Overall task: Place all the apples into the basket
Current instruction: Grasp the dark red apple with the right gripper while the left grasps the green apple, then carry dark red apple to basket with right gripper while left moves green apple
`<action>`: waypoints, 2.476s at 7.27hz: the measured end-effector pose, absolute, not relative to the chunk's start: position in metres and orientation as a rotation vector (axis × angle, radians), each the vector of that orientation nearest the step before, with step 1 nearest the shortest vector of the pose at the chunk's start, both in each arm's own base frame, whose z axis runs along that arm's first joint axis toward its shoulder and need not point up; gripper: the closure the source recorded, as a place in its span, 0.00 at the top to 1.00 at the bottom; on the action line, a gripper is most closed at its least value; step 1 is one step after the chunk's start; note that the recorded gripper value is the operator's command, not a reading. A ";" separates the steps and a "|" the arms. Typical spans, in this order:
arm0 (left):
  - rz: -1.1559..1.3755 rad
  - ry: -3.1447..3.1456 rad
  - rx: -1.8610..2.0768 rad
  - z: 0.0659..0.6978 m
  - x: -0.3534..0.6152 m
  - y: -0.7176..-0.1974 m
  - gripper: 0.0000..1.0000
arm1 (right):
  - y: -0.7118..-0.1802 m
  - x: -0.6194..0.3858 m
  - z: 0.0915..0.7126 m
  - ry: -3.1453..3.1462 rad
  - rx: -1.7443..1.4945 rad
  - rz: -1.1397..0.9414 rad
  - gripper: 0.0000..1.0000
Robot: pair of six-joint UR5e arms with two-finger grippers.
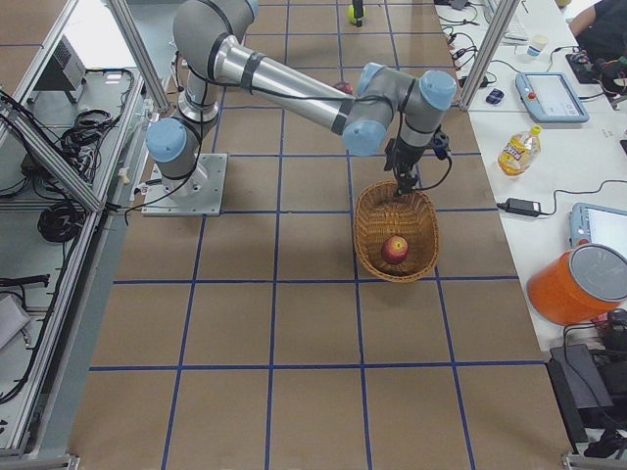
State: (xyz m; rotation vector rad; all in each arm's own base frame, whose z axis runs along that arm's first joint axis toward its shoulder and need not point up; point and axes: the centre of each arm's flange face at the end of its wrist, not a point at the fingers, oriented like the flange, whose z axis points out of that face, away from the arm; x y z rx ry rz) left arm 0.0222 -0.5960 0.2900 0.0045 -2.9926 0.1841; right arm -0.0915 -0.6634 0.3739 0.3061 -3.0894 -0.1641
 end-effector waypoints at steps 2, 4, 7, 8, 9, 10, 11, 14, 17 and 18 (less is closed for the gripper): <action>0.155 -3.121 -0.228 0.291 0.110 -0.601 1.00 | -0.657 0.064 0.391 -3.108 0.389 -0.133 1.00; 0.078 -3.189 -0.312 0.280 0.161 -0.629 1.00 | -0.639 0.195 0.375 -3.186 0.399 -0.147 1.00; -0.005 -3.181 -0.297 0.229 0.192 -0.656 1.00 | -0.602 0.342 0.330 -3.203 0.486 -0.114 1.00; -0.017 -3.173 -0.280 0.219 0.204 -0.657 1.00 | -0.589 0.376 0.305 -3.203 0.490 -0.097 1.00; -0.028 -3.167 -0.257 0.212 0.214 -0.655 1.00 | -0.576 0.397 0.279 -3.202 0.498 -0.081 1.00; -0.037 -3.150 -0.232 0.204 0.217 -0.652 1.00 | -0.565 0.407 0.259 -3.200 0.509 -0.064 1.00; -0.046 -3.126 -0.182 0.196 0.215 -0.649 1.00 | -0.558 0.409 0.245 -3.196 0.517 -0.042 1.00; -0.046 -3.127 -0.101 0.199 0.215 -0.648 0.00 | -0.549 0.408 0.221 -3.184 0.517 -0.052 1.00; -0.047 -3.140 -0.164 0.237 0.175 -0.646 0.00 | -0.542 0.404 0.198 -3.177 0.516 -0.072 0.12; -0.069 -3.120 -0.197 0.244 0.137 -0.641 0.00 | -0.544 0.404 0.195 -3.179 0.511 -0.051 0.00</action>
